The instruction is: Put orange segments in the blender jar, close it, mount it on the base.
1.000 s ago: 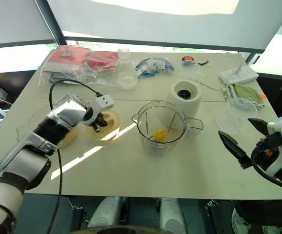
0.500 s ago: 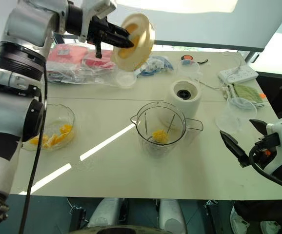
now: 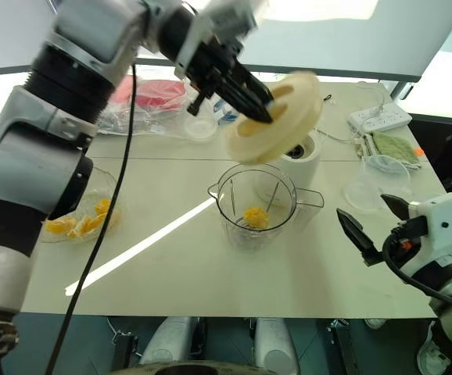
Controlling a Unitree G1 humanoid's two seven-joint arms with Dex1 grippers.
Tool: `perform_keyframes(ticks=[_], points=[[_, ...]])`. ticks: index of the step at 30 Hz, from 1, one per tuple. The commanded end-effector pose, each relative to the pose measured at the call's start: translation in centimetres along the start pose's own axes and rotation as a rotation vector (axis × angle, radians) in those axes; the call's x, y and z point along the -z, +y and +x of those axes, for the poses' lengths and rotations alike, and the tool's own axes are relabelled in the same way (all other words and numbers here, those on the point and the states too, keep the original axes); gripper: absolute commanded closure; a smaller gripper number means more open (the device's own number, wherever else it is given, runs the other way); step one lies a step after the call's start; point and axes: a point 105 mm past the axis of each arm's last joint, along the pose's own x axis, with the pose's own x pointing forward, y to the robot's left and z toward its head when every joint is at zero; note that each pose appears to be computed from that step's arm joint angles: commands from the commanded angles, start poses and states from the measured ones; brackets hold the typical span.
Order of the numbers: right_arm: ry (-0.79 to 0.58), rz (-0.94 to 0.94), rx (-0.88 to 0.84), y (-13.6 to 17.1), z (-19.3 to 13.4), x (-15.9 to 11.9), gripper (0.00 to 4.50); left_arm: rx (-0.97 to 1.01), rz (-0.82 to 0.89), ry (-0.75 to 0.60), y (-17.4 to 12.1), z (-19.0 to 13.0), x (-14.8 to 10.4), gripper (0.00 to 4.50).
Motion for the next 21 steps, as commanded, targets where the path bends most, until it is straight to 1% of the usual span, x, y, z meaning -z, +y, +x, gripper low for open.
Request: perform_keyframes(ticks=[1,4,12,21], points=[[-0.06,-0.012,-0.044,1.6,0.2,-1.1,0.0,0.05,0.05,0.091,-0.6,1.0,1.0,4.27],[-0.063,0.005,-0.086,2.5,0.2,-1.1,0.0,0.086,0.066,0.146,-0.9,1.8,1.9,4.27],[-0.07,0.065,-0.169,4.6,-0.3,-1.2,0.0,0.165,0.105,0.229,-1.7,3.6,2.9,4.27],[-0.041,0.078,-0.151,5.1,-0.7,-0.5,0.0,0.231,0.158,0.267,-2.7,4.8,3.2,4.27]])
